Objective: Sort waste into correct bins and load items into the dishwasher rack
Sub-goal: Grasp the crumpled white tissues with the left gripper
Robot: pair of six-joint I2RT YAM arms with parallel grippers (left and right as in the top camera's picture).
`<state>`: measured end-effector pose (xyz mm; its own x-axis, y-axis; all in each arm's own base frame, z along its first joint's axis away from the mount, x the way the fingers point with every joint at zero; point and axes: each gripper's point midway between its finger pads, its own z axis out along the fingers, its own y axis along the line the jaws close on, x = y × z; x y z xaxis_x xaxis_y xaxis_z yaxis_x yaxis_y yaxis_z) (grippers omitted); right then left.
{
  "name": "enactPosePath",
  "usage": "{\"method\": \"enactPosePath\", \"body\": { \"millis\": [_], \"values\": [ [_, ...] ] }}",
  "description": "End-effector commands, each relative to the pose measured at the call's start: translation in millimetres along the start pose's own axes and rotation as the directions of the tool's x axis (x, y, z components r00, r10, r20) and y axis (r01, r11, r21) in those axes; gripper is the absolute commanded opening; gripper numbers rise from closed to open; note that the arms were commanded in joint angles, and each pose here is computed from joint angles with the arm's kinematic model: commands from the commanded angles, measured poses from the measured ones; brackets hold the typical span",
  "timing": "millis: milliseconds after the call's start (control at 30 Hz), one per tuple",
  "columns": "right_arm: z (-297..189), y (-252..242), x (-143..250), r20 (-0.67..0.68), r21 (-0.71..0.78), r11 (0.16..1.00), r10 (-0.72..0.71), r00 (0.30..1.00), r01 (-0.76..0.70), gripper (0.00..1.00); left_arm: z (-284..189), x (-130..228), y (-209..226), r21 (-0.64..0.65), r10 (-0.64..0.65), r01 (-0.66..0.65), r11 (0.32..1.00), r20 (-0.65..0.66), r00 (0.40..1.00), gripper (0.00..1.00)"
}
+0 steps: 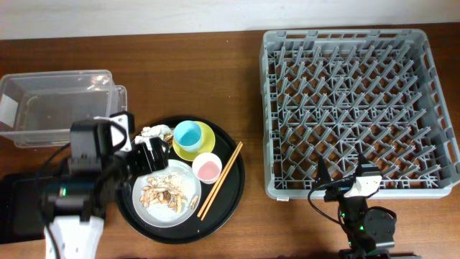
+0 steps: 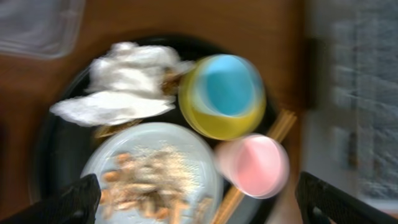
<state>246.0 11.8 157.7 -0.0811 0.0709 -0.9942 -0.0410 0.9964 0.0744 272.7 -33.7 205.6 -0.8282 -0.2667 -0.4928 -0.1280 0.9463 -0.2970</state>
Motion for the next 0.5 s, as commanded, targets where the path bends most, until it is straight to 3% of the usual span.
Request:
{"method": "enactPosePath", "body": {
  "millis": [0, 267, 367, 467],
  "values": [
    [0, -3, 3, -0.003, 0.015, 1.000, 0.000, 1.000, 0.000, 0.98, 30, -4, 36, -0.208, -0.092, 0.077, 0.975, -0.063, 0.994, 1.00],
    [0, -3, 3, -0.003, 0.015, 1.000, 0.000, 1.000, 0.000, 0.98, 103, 10, 52, -0.265, -0.133, 0.069, 0.962, -0.236, 0.963, 0.98],
    [0, -3, 3, -0.003, 0.015, 1.000, 0.000, 1.000, 0.000, 0.98, 126, 8, 56, -0.284, -0.194, 0.126, 0.951, -0.229, 0.954, 0.76],
    [0, -3, 3, -0.003, 0.015, 1.000, 0.000, 1.000, 0.000, 0.98, 142, 2, 57, -0.292, -0.256, 0.193, 0.937, -0.195, 0.947, 0.62]
  ]
}}
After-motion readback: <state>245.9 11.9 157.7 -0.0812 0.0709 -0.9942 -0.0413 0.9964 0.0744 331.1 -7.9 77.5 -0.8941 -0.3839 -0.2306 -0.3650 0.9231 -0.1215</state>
